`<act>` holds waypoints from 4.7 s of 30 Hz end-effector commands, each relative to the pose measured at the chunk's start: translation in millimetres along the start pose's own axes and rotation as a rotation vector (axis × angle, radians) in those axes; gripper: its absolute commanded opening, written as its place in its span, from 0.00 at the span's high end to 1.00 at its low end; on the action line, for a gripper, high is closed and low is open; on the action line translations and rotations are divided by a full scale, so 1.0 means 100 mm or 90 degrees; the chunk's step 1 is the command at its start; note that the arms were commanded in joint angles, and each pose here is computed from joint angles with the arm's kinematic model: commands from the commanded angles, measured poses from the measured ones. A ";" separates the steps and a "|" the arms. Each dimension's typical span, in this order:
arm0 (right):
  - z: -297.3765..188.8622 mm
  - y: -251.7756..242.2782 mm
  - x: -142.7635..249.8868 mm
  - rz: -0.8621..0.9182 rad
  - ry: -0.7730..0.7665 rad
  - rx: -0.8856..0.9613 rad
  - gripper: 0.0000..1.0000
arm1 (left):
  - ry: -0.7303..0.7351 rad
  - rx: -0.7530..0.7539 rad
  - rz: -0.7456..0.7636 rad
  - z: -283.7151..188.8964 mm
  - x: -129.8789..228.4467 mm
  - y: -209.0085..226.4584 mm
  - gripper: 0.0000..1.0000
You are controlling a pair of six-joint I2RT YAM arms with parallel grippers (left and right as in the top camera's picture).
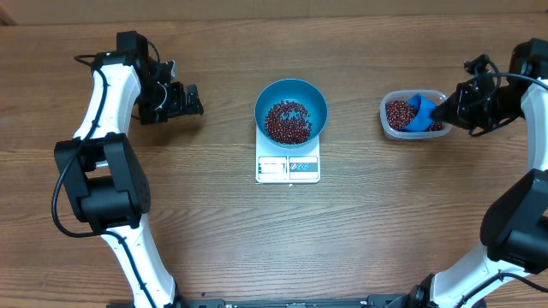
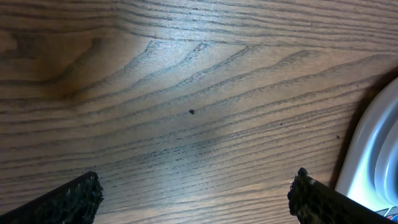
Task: Scoop item into bowl and weigh 150g on scale
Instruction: 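Lift the filled scoop out of the tub with the right gripper, then carry the scoop left over the blue bowl and tip beans in, then move the empty scoop back right into the bean tub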
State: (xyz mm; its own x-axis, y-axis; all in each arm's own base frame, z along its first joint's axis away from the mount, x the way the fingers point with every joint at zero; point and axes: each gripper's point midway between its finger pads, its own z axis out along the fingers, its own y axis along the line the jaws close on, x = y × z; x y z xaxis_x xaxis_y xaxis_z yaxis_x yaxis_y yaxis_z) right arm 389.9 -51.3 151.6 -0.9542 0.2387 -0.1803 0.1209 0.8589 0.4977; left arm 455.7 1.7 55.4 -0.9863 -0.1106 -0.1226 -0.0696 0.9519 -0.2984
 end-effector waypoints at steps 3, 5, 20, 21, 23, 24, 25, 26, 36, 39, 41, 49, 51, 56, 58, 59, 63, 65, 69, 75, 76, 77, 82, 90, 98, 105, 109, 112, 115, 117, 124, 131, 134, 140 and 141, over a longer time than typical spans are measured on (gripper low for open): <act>-0.46 0.32 -0.29 -0.057 -0.089 -0.020 0.96 | 0.001 -0.001 0.014 0.03 -0.01 -0.02 0.00; -0.49 0.33 -0.29 -0.056 -0.089 -0.020 0.96 | 0.001 -0.001 0.014 0.03 -0.01 -0.02 0.00; -0.51 -0.06 -0.14 -0.010 -0.048 0.115 0.96 | 0.001 -0.001 0.014 0.03 -0.01 -0.02 0.00; -0.52 -0.06 -0.14 -0.008 -0.051 0.107 0.96 | 0.001 -0.001 0.014 0.03 -0.01 -0.02 0.00; -0.54 -0.03 -0.17 -0.002 -0.062 0.078 0.96 | 0.001 -0.001 0.014 0.03 -0.01 -0.02 0.00; -0.58 0.00 -0.20 0.005 -0.077 0.041 0.96 | 0.001 -0.001 0.014 0.03 -0.01 -0.02 0.01; -0.60 0.02 -0.21 0.008 -0.083 0.024 0.96 | 0.001 -0.001 0.014 0.03 -0.01 -0.02 0.00; -0.65 0.04 -0.24 0.014 -0.097 -0.012 0.96 | 0.001 -0.001 0.014 0.03 -0.01 -0.02 0.01; -0.81 0.06 -0.23 0.021 -0.124 -0.097 0.96 | 0.001 -0.001 0.014 0.03 -0.01 -0.02 0.00; -0.81 0.07 -0.22 0.022 -0.124 -0.100 0.96 | 0.001 -0.001 0.014 0.03 -0.01 -0.02 0.00; -0.85 0.17 -0.24 -0.004 -0.133 -0.133 0.96 | 0.001 -0.001 0.014 0.03 -0.01 -0.02 0.00; -1.12 0.73 -0.41 -0.088 -0.183 -0.227 0.96 | 0.001 -0.001 0.014 0.03 -0.01 -0.02 0.00; -1.11 0.91 -0.41 -0.115 -0.179 -0.239 0.96 | 0.001 -0.001 0.014 0.03 -0.01 -0.02 0.01; -0.91 1.42 -0.36 -0.178 -0.143 -0.271 0.96 | 0.001 -0.001 0.014 0.03 -0.01 -0.02 0.00; -0.81 1.62 -0.31 -0.208 -0.126 -0.283 0.96 | 0.001 -0.001 0.014 0.03 -0.01 -0.02 0.00; -0.75 1.75 -0.27 -0.218 -0.114 -0.291 0.96 | 0.001 -0.001 0.014 0.03 -0.01 -0.02 0.00; -0.54 2.09 -0.10 -0.270 -0.073 -0.297 0.96 | 0.001 -0.001 0.014 0.03 -0.01 -0.02 0.01; -0.45 2.16 -0.05 -0.287 -0.059 -0.275 0.97 | 0.001 -0.001 0.014 0.03 -0.01 -0.02 0.00; -0.22 2.24 0.06 -0.331 -0.035 -0.196 0.96 | 0.001 -0.001 0.014 0.03 -0.01 -0.02 0.00; 0.01 2.44 0.13 -0.406 -0.036 -0.127 0.96 | 0.001 -0.001 0.014 0.03 -0.01 -0.02 0.00; 0.05 2.48 0.13 -0.422 -0.041 -0.108 0.96 | 0.001 -0.001 0.014 0.03 -0.01 -0.02 0.00; 0.09 2.50 0.13 -0.434 -0.045 -0.089 0.96 | 0.001 -0.001 0.014 0.03 -0.01 -0.02 0.00; 0.24 2.60 0.15 -0.497 -0.065 0.006 0.96 | 0.001 -0.001 0.014 0.03 -0.01 -0.02 0.00; 0.36 2.78 0.29 -0.592 -0.072 0.084 0.96 | 0.001 -0.001 0.014 0.03 -0.01 -0.02 0.00; 0.36 2.81 0.24 -0.616 -0.087 0.094 0.96 | 0.001 -0.001 0.014 0.03 -0.01 -0.02 0.01; 0.36 2.81 0.24 -0.616 -0.087 0.094 0.96 | 0.001 -0.001 0.014 0.03 -0.01 -0.02 0.00; 0.36 2.81 0.24 -0.616 -0.087 0.094 0.96 | 0.001 -0.001 0.014 0.03 -0.01 -0.02 0.01; 0.36 2.81 0.25 -0.616 -0.087 0.094 0.96 | 0.001 -0.001 0.014 0.03 -0.01 -0.02 0.01; 0.36 2.82 0.24 -0.617 -0.090 0.093 0.96 | 0.001 -0.001 0.014 0.03 -0.01 -0.02 0.01; 0.36 2.84 0.21 -0.619 -0.100 0.091 0.96 | 0.001 -0.001 0.014 0.03 -0.01 -0.02 0.00; 0.39 2.89 0.34 -0.657 -0.073 0.072 0.96 | 0.001 -0.001 0.014 0.03 -0.01 -0.02 0.01; 0.39 2.87 0.28 -0.659 -0.088 0.104 0.96 | 0.001 -0.001 0.014 0.03 -0.01 -0.02 0.00; 0.41 2.93 0.34 -0.669 -0.086 0.103 0.96 | 0.001 -0.001 0.014 0.03 -0.01 -0.02 0.00; 0.40 2.92 0.30 -0.681 -0.102 0.153 0.96 | 0.001 -0.001 0.014 0.03 -0.01 -0.02 0.00; 0.39 2.91 0.28 -0.679 -0.106 0.158 0.96 | 0.001 -0.001 0.014 0.03 -0.01 -0.02 0.00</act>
State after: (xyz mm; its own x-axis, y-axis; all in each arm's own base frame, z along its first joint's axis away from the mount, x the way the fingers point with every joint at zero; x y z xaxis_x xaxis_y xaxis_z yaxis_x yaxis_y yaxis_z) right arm 404.6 228.1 226.3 -0.5925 -0.6457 -0.4816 -0.7014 0.7076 -0.0858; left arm 455.7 1.7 55.4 -0.9863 -0.1106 -0.1226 -0.0696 0.9519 -0.2984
